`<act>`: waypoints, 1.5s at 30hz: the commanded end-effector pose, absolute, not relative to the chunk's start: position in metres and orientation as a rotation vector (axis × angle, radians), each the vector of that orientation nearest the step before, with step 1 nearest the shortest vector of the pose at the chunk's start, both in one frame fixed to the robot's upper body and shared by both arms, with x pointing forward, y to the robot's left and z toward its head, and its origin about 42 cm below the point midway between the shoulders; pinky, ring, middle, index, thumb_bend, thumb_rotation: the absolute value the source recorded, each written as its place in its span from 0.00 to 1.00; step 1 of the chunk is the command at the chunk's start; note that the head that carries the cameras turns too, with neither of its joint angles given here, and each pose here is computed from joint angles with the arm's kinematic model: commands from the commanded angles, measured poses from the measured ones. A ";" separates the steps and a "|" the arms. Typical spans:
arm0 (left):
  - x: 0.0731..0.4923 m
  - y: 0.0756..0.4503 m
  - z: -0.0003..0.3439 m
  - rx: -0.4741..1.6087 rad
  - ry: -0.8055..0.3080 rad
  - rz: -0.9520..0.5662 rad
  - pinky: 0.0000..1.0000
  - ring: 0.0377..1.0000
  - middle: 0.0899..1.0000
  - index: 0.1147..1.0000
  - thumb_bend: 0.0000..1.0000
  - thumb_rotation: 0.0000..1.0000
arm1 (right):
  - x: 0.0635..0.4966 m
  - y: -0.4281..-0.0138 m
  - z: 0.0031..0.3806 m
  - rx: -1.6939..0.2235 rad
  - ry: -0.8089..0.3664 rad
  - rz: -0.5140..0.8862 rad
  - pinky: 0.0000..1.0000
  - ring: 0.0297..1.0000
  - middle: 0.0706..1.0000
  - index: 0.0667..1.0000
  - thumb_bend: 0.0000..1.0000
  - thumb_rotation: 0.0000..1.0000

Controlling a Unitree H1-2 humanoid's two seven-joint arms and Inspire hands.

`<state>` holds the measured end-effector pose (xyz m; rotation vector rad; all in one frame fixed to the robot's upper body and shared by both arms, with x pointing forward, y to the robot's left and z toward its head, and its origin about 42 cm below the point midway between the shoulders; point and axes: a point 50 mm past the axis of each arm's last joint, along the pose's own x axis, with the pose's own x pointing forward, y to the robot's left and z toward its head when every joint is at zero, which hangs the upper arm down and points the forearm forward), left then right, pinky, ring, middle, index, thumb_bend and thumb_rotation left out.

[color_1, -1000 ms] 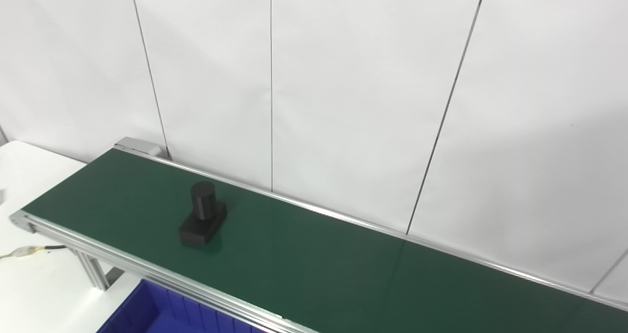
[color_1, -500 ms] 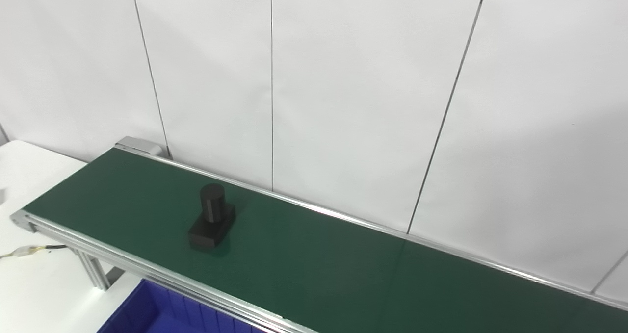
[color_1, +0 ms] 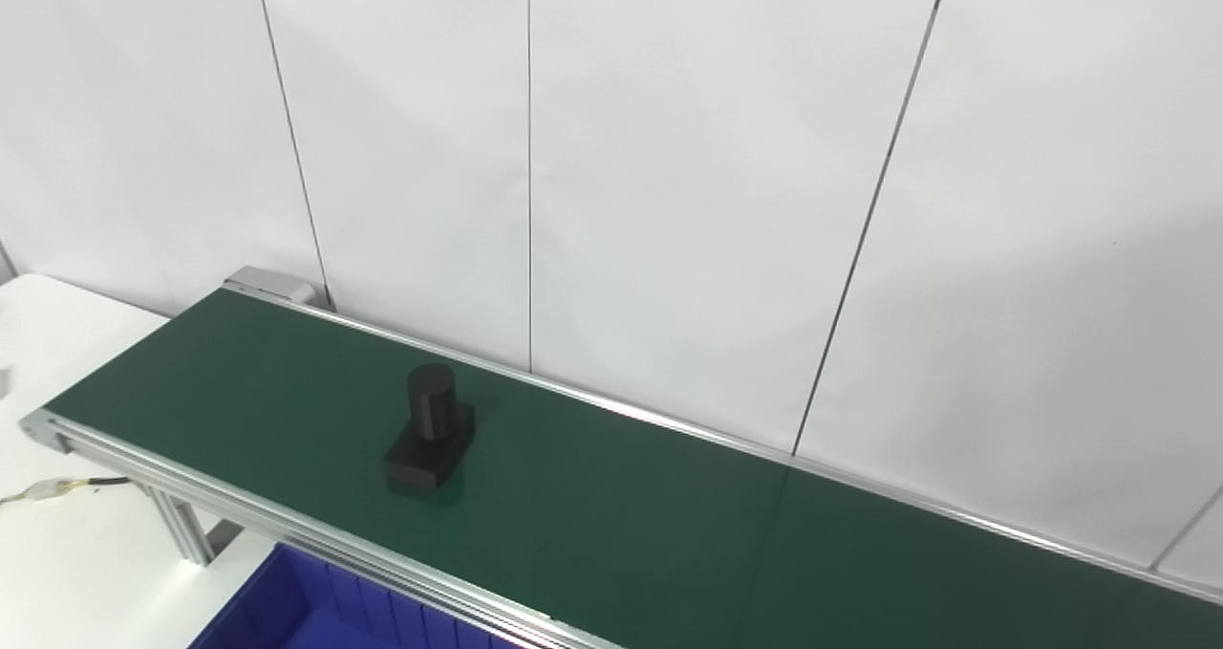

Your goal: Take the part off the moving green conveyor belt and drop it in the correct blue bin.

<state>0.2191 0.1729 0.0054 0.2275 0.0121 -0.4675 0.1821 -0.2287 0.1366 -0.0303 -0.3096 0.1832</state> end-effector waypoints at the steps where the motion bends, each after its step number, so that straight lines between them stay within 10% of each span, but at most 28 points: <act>1: 0.230 0.166 0.016 0.221 -0.069 -0.457 0.59 0.64 0.71 0.73 0.96 0.14 | 0.188 -0.229 0.154 -0.050 -0.371 0.181 0.50 0.67 0.75 0.84 0.95 0.12; 45: 0.233 0.202 0.032 0.212 -0.104 -0.464 0.63 0.70 0.79 0.82 0.82 0.16 | 0.236 -0.179 0.183 -0.328 -0.287 0.063 0.75 0.83 0.86 0.92 0.86 0.39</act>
